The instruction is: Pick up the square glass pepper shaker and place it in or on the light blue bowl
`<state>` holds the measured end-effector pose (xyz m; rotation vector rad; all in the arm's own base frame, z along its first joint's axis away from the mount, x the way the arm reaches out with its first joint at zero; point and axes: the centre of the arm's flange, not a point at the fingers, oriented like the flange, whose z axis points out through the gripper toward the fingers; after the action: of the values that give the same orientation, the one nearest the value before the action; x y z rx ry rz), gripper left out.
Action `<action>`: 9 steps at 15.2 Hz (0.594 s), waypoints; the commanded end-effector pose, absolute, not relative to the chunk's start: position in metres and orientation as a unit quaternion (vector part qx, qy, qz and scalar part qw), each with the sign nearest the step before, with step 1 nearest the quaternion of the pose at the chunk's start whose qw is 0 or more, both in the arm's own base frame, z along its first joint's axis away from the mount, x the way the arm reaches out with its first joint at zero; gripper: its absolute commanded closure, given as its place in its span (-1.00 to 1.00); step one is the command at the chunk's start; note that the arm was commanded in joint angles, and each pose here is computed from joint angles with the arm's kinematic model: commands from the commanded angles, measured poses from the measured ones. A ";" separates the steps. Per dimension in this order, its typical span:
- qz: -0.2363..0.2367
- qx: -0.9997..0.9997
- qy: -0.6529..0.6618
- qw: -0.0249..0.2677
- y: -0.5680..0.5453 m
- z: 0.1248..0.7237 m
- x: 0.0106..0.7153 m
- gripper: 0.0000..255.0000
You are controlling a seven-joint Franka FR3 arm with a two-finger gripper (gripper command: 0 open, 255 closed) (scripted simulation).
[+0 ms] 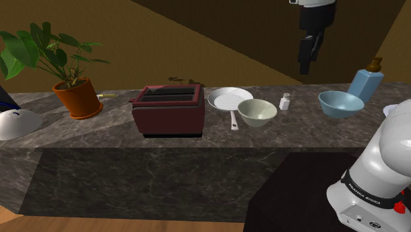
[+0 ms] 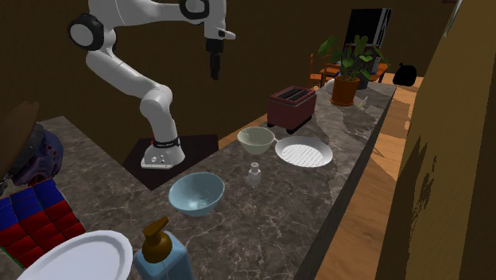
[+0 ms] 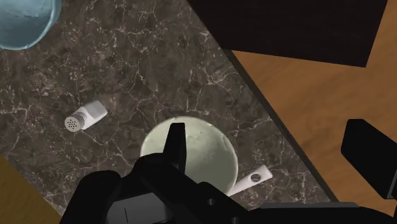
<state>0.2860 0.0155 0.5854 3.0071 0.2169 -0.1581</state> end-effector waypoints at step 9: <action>-0.020 0.995 0.095 0.038 -0.076 0.524 0.293 -1.00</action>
<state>0.2913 -0.0642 0.5330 3.0472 0.2796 -0.0751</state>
